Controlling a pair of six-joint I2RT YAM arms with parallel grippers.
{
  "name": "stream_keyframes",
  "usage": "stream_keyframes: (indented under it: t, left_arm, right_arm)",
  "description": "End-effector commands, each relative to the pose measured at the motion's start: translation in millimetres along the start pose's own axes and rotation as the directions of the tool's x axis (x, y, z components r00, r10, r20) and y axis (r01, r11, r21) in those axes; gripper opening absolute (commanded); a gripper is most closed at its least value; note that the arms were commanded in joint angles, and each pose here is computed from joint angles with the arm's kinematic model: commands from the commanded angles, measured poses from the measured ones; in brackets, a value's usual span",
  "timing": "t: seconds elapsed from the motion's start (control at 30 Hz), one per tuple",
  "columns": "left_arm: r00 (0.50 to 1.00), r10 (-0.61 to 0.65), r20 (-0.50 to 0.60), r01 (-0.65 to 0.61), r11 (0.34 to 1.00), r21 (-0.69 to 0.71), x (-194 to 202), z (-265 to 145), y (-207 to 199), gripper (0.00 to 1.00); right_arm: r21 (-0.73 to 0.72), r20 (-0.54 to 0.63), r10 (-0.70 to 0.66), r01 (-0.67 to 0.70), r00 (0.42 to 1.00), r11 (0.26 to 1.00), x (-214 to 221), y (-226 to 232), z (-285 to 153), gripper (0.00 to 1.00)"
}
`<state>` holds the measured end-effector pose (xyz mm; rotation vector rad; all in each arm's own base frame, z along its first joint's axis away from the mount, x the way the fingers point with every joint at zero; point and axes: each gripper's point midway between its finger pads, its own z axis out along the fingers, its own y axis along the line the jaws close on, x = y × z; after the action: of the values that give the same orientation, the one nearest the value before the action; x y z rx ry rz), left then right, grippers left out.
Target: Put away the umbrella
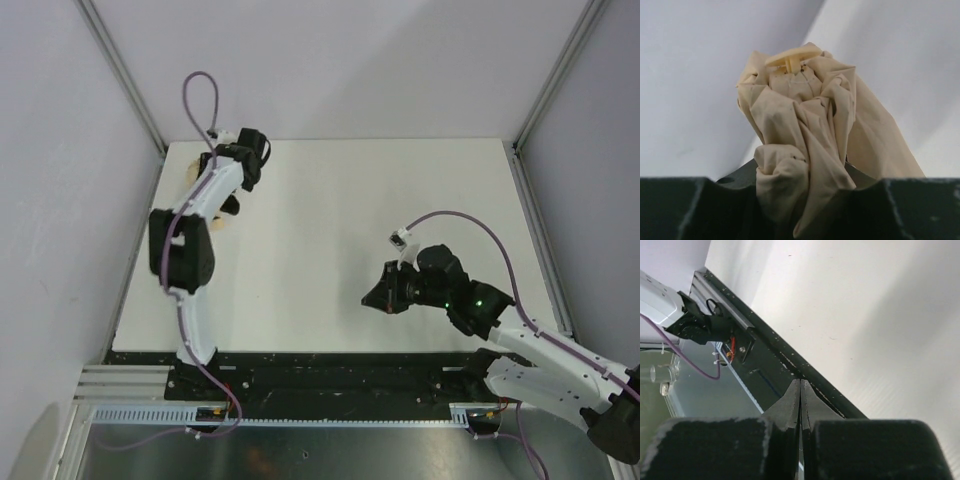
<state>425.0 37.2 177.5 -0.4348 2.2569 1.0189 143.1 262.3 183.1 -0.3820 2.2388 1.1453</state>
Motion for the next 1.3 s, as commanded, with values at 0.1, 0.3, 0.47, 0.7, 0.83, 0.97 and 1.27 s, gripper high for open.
stream_keyframes:
  t: [0.1,0.3,0.47,0.7,0.83,0.97,1.27]
  left_arm:
    - [0.951,0.306,-0.034,-0.294,0.870,-0.395,-45.8,57.5,16.9,0.00]
    - [0.882,0.450,-0.143,-0.472,0.828,-0.304,8.0,99.2,-39.1,0.12]
    - [0.883,0.457,-0.110,-0.469,0.845,-0.257,17.6,84.0,-58.9,0.55]
    - [0.923,0.384,-0.026,-0.383,0.913,-0.143,11.4,32.0,-50.1,0.88]
    - [0.947,0.322,-0.003,-0.321,0.944,-0.077,10.0,-1.6,-29.8,0.99]
    - [0.975,0.222,-0.003,-0.221,0.972,0.083,12.3,-35.3,-19.0,0.99]
    - [0.983,0.168,0.078,-0.185,0.872,0.453,20.9,-141.4,-71.4,0.99]
  right_arm:
    - [-0.029,-0.021,0.033,-0.033,0.999,0.999,-1.1,-7.5,-17.3,0.00]
    - [-0.039,0.018,0.054,-0.054,0.998,0.998,-14.5,-12.1,-21.4,0.00]
    - [-0.066,0.035,0.061,-0.059,0.998,0.996,-23.6,-10.4,-17.5,0.00]
    - [-0.071,0.038,0.019,-0.016,0.999,0.997,-24.8,-12.5,-17.0,0.00]
    - [-0.099,0.046,0.009,-0.005,0.999,0.995,-27.1,-7.0,-20.3,0.00]
    - [-0.091,0.071,0.006,0.000,0.997,0.996,-31.4,-7.8,-23.8,0.00]
    - [-0.106,0.071,0.040,-0.032,0.997,0.994,-34.9,-7.4,-25.7,0.00]
